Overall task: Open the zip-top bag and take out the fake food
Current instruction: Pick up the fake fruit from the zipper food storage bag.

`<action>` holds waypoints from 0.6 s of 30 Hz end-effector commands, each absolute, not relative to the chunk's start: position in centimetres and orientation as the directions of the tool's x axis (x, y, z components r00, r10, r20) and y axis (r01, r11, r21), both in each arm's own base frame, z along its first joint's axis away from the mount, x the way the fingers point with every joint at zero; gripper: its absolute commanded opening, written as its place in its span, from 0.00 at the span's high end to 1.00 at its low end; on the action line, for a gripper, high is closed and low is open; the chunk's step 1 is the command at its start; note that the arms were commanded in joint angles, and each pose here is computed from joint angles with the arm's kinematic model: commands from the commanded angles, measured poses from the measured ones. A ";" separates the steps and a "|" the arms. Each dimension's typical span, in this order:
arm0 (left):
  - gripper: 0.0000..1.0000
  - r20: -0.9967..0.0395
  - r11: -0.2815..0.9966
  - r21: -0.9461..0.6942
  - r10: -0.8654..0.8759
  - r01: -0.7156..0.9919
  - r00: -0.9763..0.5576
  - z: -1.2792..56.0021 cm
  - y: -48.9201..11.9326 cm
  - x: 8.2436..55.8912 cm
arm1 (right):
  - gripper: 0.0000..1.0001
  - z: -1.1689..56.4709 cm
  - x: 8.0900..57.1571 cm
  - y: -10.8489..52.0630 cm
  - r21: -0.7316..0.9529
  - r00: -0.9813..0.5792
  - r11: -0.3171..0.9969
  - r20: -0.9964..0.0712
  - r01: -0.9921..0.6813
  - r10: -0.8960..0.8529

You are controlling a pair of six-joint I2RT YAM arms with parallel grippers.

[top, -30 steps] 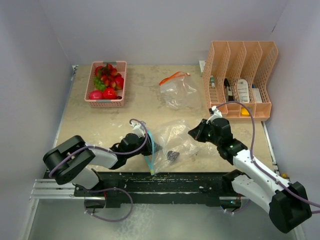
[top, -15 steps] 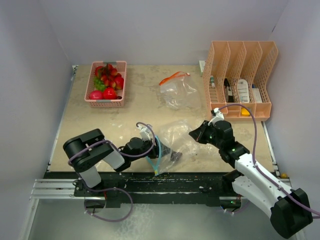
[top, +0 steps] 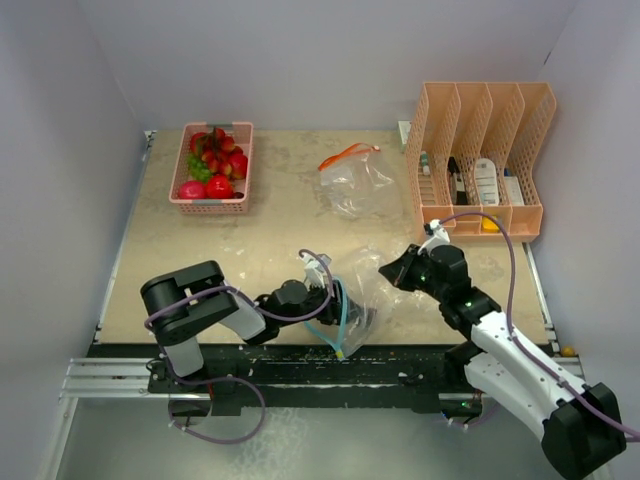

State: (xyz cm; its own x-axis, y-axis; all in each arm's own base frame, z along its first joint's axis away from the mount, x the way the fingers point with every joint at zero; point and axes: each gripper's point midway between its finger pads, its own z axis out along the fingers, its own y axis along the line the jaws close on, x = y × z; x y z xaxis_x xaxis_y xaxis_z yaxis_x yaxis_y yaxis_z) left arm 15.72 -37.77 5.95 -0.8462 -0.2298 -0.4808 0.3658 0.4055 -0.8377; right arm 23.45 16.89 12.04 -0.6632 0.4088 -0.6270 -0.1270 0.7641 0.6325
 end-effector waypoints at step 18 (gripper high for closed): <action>0.59 -0.651 0.613 -0.595 0.013 0.520 -0.759 1.6 -42.3 15.7 | 1.00 9.2 21.4 15.4 0.621 -0.676 0.781 -0.604 -0.066 0.422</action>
